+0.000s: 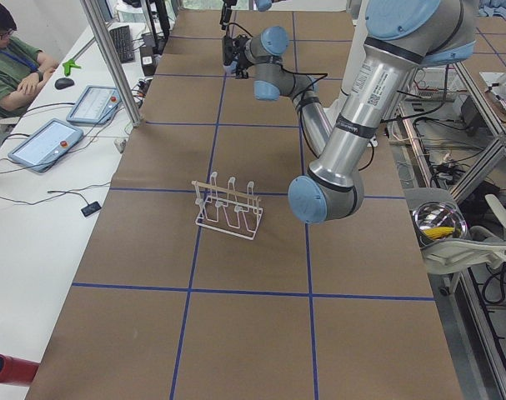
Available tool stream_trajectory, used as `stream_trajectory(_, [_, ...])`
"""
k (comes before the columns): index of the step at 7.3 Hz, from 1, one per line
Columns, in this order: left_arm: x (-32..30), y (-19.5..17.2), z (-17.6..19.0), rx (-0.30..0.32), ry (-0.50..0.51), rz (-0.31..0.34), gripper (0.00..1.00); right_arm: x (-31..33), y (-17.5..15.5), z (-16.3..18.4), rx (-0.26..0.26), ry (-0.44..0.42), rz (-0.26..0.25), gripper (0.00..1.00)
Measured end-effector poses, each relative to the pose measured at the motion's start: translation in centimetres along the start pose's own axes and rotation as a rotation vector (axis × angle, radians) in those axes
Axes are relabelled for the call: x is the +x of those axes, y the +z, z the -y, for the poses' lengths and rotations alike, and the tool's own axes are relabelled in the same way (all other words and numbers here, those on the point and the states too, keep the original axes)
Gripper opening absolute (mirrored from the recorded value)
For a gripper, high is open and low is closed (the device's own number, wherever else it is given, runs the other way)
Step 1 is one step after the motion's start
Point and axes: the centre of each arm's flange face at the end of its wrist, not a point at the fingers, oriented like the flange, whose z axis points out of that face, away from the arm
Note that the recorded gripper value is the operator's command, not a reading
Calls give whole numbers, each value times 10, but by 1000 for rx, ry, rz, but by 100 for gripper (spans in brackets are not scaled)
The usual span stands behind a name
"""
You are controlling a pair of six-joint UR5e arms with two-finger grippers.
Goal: Hang cup on cup holder
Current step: 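Carry the cup with the left gripper over the wire rack's peg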
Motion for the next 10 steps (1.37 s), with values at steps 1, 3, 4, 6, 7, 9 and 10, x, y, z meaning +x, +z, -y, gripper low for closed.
stream_trajectory(1, [-10,-3,19,-5,59,107,0,31,-7,2,-102,-11,-64,100])
stream_trajectory(3, [-29,-9,40,-26,145,278,0,68,-26,3,-264,22,-109,100])
stream_trajectory(4, [-36,-17,44,-48,197,356,0,76,-29,0,-300,47,-110,100])
stream_trajectory(6, [-51,-44,47,-122,336,535,0,83,-27,-2,-325,68,-119,100])
stream_trajectory(7, [-63,-49,51,-161,397,601,0,85,-24,-3,-330,73,-120,100])
stream_trajectory(9, [-94,-41,67,-223,462,695,0,102,-19,-18,-353,107,-128,100])
stream_trajectory(10, [-108,-32,81,-244,482,731,0,116,-18,-30,-365,132,-133,100])
